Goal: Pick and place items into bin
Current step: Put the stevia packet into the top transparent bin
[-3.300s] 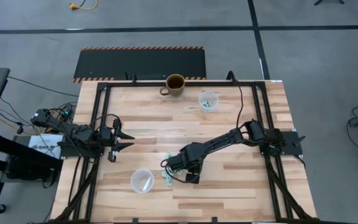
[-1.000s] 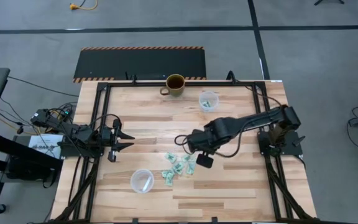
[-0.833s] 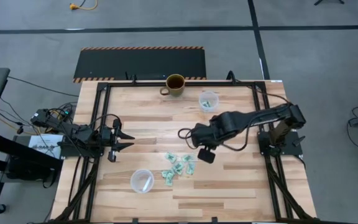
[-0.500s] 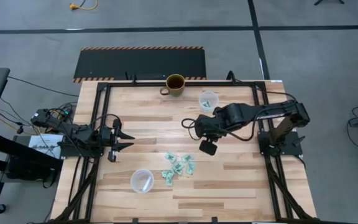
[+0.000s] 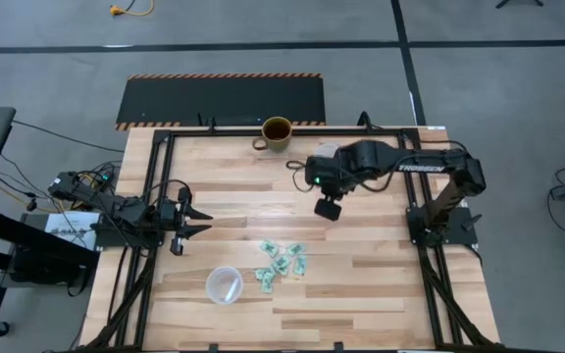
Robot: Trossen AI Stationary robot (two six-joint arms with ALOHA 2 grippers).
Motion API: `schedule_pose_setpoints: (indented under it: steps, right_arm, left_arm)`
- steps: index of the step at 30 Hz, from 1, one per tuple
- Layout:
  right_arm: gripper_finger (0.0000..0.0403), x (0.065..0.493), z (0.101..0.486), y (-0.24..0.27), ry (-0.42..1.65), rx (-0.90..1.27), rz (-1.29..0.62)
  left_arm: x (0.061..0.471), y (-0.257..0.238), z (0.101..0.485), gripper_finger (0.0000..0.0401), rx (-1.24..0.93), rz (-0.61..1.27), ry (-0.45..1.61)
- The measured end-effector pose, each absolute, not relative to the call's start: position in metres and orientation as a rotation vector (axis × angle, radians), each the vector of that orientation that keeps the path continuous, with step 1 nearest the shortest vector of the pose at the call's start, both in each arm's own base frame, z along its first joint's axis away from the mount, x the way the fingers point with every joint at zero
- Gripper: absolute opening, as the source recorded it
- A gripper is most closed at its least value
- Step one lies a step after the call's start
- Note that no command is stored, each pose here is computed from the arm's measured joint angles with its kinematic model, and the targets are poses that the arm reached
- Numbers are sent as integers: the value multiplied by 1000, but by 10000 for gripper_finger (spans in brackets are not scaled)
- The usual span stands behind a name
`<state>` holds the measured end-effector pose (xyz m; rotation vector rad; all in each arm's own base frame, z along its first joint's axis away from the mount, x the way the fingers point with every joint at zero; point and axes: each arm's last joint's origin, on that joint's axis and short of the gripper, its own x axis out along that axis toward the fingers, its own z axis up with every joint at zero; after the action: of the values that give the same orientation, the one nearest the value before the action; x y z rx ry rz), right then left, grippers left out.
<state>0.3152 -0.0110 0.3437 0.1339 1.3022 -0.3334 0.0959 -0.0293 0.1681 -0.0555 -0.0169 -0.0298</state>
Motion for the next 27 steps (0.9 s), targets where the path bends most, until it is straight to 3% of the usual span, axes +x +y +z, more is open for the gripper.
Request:
schedule_pose_setpoints:
  steps: [17, 27]
  right_arm:
    - [0, 300, 342, -112, 1290, 169, -462]
    - [0, 291, 343, -139, 1274, 171, -495]
  left_arm:
    - [96, -29, 168, 98, -55, -30, -17]
    - [96, -29, 168, 98, -51, -30, -17]
